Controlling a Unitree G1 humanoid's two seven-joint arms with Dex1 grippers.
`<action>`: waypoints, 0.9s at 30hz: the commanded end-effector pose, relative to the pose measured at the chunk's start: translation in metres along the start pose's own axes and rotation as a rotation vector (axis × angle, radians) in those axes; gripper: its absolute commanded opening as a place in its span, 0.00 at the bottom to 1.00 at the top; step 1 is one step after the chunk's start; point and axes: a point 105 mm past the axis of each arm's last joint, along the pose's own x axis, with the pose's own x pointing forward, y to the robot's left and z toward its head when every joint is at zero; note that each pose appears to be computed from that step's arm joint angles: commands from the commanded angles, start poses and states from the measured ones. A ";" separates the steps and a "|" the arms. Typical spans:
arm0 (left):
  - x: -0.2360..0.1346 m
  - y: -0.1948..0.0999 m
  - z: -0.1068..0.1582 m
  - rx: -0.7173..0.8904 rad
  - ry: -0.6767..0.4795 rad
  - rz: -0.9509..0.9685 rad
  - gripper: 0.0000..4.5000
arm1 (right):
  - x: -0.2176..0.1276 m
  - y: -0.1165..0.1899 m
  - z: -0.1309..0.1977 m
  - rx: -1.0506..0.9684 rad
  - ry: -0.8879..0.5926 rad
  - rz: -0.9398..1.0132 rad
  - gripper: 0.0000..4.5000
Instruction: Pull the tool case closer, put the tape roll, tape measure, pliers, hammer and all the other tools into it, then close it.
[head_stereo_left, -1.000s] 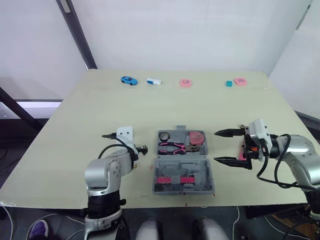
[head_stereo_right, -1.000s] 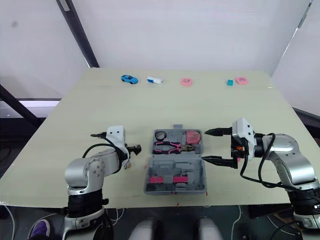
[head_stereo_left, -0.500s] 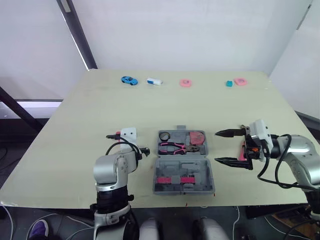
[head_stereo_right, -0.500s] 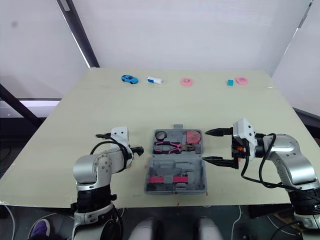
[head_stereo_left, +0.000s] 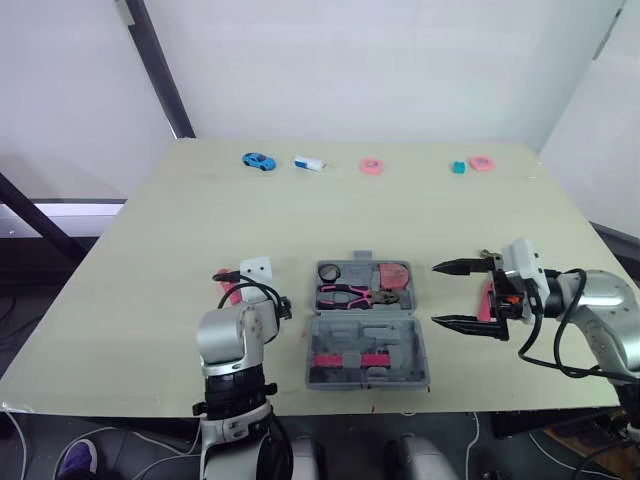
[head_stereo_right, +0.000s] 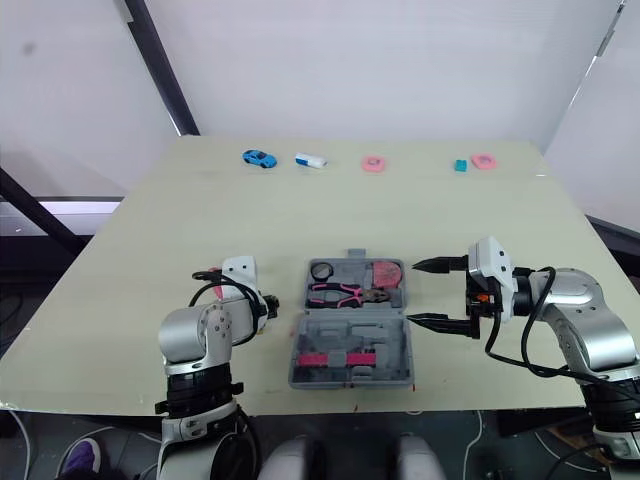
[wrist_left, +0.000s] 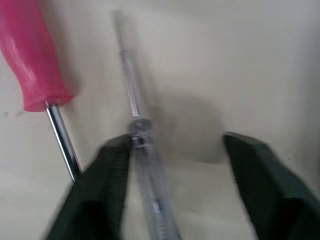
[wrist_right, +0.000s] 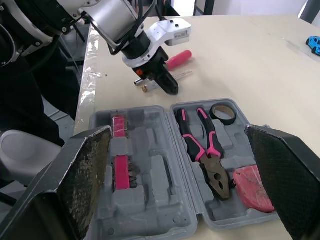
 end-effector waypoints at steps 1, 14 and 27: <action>0.000 -0.001 -0.002 0.006 0.005 -0.001 0.20 | -0.004 -0.001 0.012 -0.044 -0.020 -0.014 1.00; -0.002 0.004 0.006 0.061 -0.096 -0.092 0.01 | -0.003 0.000 0.011 -0.033 -0.022 -0.030 1.00; -0.054 0.000 0.037 0.217 -0.336 -0.614 0.01 | -0.003 0.004 0.008 -0.021 -0.039 -0.074 1.00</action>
